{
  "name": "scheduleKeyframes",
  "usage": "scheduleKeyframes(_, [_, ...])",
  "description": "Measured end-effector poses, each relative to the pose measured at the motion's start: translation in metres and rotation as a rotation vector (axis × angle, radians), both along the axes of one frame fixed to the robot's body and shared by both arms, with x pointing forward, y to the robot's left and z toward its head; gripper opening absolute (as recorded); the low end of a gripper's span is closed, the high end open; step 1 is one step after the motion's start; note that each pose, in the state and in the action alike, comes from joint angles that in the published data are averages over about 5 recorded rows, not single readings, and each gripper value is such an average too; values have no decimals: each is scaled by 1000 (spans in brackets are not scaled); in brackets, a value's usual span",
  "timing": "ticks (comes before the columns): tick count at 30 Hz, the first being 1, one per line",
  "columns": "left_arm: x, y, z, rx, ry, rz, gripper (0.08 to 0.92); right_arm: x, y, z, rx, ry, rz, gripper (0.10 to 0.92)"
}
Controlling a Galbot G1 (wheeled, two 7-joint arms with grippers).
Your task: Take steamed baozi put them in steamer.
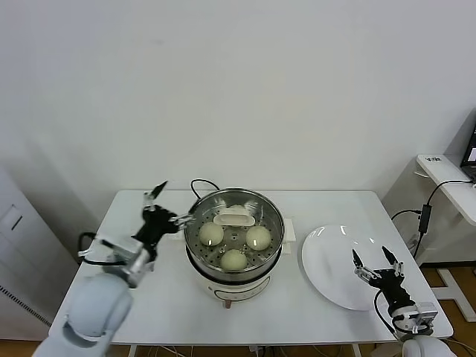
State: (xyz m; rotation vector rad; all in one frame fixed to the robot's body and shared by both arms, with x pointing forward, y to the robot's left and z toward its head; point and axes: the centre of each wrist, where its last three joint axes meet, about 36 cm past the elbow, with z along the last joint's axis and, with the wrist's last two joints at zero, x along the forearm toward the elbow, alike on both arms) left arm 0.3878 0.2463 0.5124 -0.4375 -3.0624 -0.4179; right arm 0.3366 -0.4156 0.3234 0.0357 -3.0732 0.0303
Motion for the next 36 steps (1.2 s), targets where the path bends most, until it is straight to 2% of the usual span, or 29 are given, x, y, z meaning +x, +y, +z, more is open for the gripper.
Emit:
scheduleKeyframes(8, [-2, 44, -46, -57, 116, 113, 823, 3, 4, 3, 13, 13, -11, 823])
scheduleKeyframes(17, [-8, 64, -84, -91, 209, 168, 823, 4, 8, 1, 25, 22, -33, 823])
scheduleKeyframes(23, [-11, 69, -99, -107, 240, 184, 823, 5, 11, 0, 33, 30, -42, 823])
scheduleKeyframes(36, [-11, 76, -110, -137, 264, 206, 823, 10, 14, 1, 38, 41, -54, 823])
